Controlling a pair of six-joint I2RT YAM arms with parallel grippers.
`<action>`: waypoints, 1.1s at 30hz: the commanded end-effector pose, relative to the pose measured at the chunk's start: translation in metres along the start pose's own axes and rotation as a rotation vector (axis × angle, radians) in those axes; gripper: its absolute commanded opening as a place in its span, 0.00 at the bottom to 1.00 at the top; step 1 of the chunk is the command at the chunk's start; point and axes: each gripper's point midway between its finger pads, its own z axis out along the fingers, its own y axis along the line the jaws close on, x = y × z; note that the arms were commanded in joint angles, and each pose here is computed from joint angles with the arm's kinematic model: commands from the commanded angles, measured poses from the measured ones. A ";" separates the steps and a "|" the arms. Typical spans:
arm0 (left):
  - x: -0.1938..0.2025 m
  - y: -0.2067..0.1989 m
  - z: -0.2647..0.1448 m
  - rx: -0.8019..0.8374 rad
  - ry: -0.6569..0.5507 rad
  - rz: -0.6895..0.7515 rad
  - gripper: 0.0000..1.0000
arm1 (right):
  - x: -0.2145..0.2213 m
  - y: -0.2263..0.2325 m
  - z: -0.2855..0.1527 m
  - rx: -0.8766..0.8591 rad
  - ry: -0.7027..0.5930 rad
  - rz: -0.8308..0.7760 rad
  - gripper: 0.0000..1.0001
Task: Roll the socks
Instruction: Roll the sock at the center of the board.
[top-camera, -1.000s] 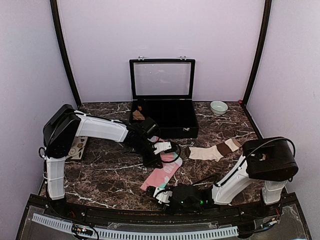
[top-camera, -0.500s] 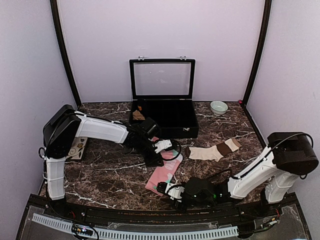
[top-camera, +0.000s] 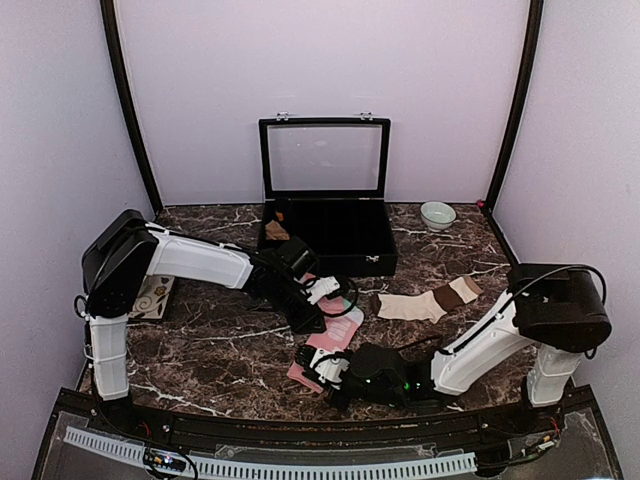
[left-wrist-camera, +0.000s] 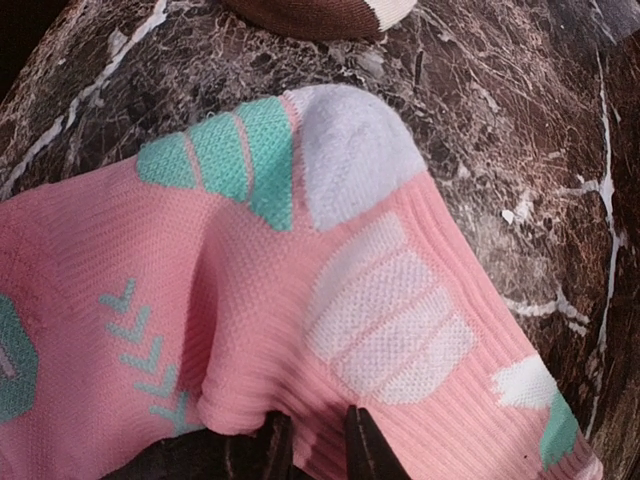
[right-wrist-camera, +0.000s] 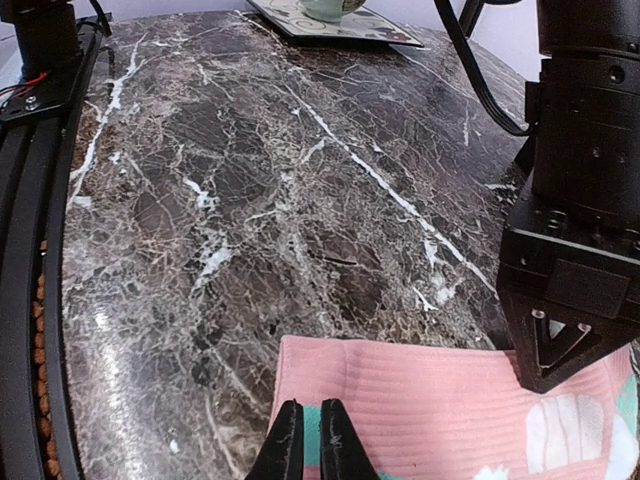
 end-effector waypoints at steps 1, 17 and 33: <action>0.018 0.000 -0.005 -0.014 0.056 -0.040 0.22 | -0.019 -0.008 0.016 0.034 -0.075 0.018 0.07; 0.018 0.000 -0.009 -0.021 0.056 -0.006 0.25 | 0.049 0.007 0.028 -0.024 0.109 0.017 0.03; 0.028 -0.006 -0.119 -0.077 -0.118 0.185 0.53 | 0.054 0.002 0.010 -0.040 0.089 0.140 0.02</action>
